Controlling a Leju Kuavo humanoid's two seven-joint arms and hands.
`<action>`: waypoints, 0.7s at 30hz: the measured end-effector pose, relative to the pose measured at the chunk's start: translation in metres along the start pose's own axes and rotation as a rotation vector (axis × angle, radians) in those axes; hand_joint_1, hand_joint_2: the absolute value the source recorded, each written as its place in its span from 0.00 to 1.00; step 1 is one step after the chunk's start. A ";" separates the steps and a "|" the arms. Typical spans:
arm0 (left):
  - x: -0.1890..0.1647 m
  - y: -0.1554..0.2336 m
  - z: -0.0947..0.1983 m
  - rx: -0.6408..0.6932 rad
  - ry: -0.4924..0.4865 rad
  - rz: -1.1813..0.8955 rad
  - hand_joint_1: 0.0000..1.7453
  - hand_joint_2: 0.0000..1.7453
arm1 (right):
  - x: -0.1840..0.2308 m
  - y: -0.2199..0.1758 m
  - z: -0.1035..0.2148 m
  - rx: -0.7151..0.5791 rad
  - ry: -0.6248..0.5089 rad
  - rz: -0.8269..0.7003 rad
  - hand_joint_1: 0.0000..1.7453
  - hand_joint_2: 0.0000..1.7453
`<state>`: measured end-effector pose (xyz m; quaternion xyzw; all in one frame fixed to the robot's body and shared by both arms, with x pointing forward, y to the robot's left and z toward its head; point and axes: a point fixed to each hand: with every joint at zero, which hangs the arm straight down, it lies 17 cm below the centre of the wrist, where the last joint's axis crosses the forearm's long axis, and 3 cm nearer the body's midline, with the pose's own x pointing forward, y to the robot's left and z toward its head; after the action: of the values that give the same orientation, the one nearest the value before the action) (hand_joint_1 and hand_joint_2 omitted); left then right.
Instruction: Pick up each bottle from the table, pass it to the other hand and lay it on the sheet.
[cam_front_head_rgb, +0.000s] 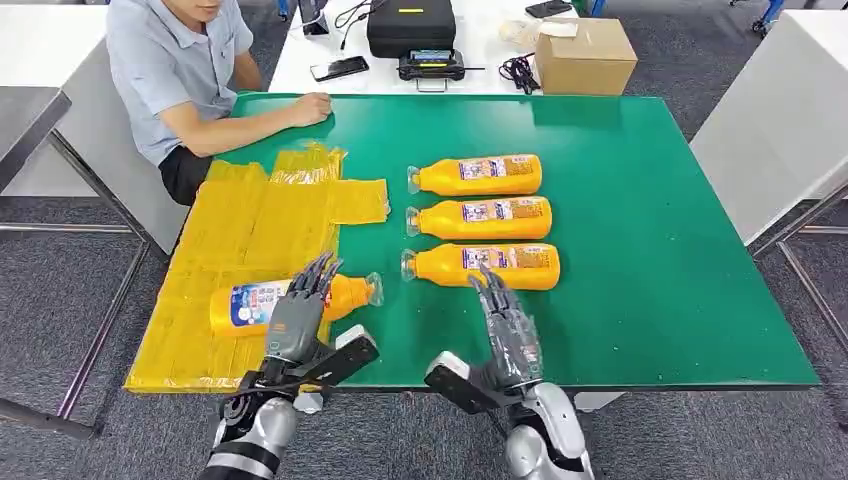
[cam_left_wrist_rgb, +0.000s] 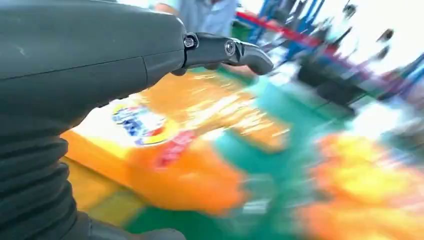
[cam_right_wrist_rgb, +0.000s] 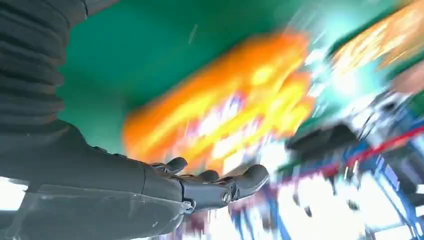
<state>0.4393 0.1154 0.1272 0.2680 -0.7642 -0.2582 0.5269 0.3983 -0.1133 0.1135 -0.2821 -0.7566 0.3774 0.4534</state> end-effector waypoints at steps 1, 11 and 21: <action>0.018 0.009 0.001 0.032 -0.036 0.073 0.00 1.00 | -0.002 -0.008 -0.001 -0.016 0.004 0.073 0.00 1.00; 0.102 0.064 0.014 0.167 -0.253 0.317 0.00 1.00 | -0.032 -0.044 -0.005 -0.055 0.034 0.384 0.00 1.00; 0.136 0.097 0.022 0.209 -0.326 0.484 0.00 1.00 | -0.095 -0.053 -0.017 0.015 0.139 0.486 0.00 1.00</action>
<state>0.3643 0.0956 0.2767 0.0861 -0.9025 -0.0850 0.4133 0.4497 -0.2106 0.1172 -0.4777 -0.6309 0.4605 0.4021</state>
